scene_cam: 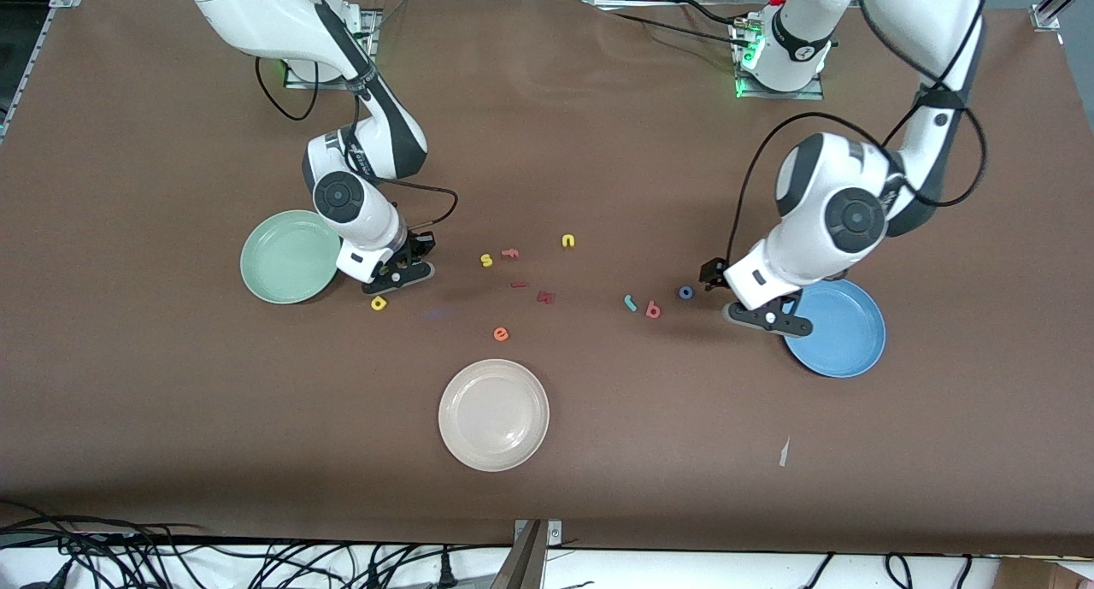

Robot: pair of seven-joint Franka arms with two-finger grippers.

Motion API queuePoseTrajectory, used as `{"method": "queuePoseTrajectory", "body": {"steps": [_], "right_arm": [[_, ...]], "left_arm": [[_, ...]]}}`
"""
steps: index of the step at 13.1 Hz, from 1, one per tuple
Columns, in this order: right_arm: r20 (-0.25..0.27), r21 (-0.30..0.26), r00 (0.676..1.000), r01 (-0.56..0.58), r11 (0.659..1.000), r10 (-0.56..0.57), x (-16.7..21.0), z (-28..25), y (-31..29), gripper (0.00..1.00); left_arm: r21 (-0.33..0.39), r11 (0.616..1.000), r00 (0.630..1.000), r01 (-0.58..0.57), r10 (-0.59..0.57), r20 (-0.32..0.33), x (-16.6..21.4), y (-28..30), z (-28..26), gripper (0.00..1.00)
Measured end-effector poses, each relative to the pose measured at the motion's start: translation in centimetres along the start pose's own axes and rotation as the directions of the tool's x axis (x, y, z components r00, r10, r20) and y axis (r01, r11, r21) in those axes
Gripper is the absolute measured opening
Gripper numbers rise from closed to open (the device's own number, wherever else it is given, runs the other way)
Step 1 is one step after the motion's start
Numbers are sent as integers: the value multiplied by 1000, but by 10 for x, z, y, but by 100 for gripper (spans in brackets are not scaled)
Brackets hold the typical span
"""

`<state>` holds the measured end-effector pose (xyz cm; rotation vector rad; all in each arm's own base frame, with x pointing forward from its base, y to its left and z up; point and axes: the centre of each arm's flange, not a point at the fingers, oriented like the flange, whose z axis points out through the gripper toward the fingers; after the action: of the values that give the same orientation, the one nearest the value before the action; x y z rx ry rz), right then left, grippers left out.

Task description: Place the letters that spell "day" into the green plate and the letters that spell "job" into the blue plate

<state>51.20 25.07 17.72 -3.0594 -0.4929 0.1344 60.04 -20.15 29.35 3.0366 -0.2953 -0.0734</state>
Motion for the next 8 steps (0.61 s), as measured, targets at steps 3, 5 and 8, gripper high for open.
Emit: {"method": "queuePoseTrajectory", "body": {"steps": [3,5,8], "right_arm": [[1,1,1000,0,1000,0,2,-2,0,19],[40,4,999,-21,1000,21,5,-8,-2,26],[91,2,991,-101,995,100,20,-32,-7,53]], "left_arm": [[8,1000,1000,-3,3,-18,-15,19,58,100],[13,1000,1000,-15,16,-4,-24,27,87,100],[17,999,999,-33,33,-10,-29,36,114,100]]}}
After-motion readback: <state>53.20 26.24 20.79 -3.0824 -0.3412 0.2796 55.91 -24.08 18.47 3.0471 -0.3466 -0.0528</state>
